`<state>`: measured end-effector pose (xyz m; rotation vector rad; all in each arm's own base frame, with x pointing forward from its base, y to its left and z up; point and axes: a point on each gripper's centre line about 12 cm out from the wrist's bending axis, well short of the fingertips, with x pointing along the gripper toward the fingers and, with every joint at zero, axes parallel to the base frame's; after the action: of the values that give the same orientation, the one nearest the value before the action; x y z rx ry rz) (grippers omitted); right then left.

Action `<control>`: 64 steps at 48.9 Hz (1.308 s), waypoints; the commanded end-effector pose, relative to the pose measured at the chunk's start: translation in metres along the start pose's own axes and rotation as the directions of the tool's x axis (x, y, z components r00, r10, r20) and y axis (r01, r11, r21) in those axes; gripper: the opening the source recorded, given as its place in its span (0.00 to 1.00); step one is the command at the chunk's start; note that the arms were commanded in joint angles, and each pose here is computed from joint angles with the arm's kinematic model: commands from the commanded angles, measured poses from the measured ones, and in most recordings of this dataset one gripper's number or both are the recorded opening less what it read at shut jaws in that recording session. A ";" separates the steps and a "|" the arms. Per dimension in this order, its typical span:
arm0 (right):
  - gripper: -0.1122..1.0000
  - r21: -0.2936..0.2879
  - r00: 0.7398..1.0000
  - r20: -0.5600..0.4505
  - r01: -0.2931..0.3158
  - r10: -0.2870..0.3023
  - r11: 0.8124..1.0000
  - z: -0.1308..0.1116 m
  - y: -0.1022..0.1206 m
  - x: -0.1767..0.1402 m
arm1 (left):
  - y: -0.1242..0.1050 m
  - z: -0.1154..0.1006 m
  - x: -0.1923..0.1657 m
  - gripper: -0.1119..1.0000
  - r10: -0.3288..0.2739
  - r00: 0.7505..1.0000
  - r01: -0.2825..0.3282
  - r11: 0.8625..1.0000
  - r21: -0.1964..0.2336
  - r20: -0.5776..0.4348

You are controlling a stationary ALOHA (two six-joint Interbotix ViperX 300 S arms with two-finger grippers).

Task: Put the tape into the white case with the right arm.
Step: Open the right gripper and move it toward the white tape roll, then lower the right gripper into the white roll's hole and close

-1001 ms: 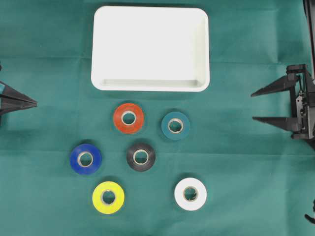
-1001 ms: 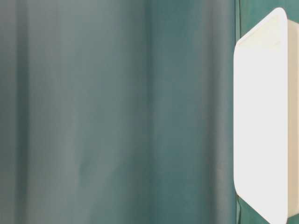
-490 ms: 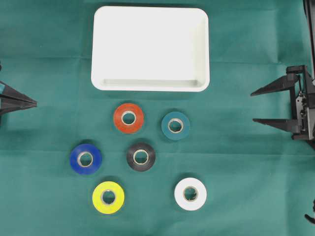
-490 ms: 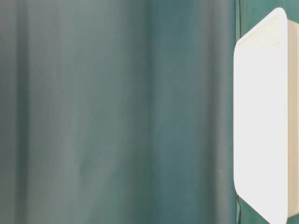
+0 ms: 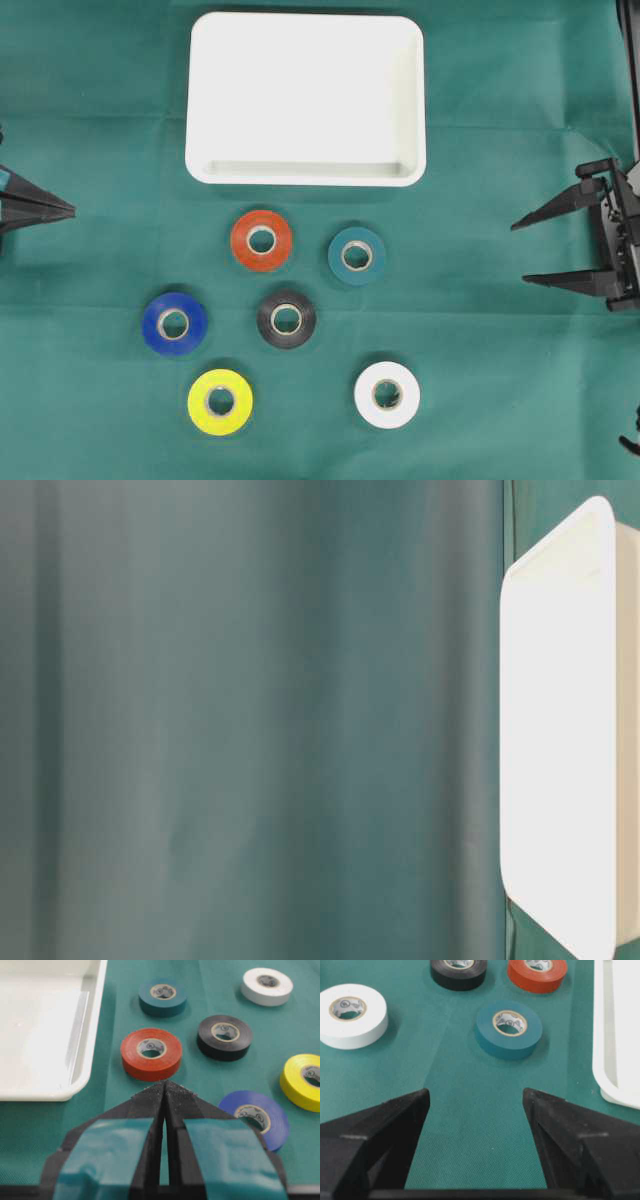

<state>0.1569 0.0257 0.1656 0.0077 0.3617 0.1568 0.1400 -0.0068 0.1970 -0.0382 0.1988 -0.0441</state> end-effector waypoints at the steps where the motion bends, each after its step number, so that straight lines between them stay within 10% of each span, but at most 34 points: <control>1: 0.47 -0.004 1.000 0.008 -0.002 0.002 1.000 0.008 0.001 0.003 | -0.001 0.004 0.001 0.10 -0.005 1.000 0.005 1.000 -0.002 0.006; 36: 0.47 -0.040 0.994 -0.057 -0.092 0.089 0.995 0.015 0.018 0.018 | -0.001 0.003 0.001 0.10 -0.005 1.000 0.005 1.000 -0.002 0.006; 64: 0.47 -0.134 0.971 -0.160 -0.198 0.175 0.971 0.035 0.048 0.096 | 0.000 0.003 0.001 0.10 0.000 1.000 0.000 1.000 -0.003 0.005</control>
<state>0.2369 0.0801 0.1605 -0.1151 0.5201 0.3518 0.1398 -0.0068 0.1957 -0.0396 0.2019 -0.0439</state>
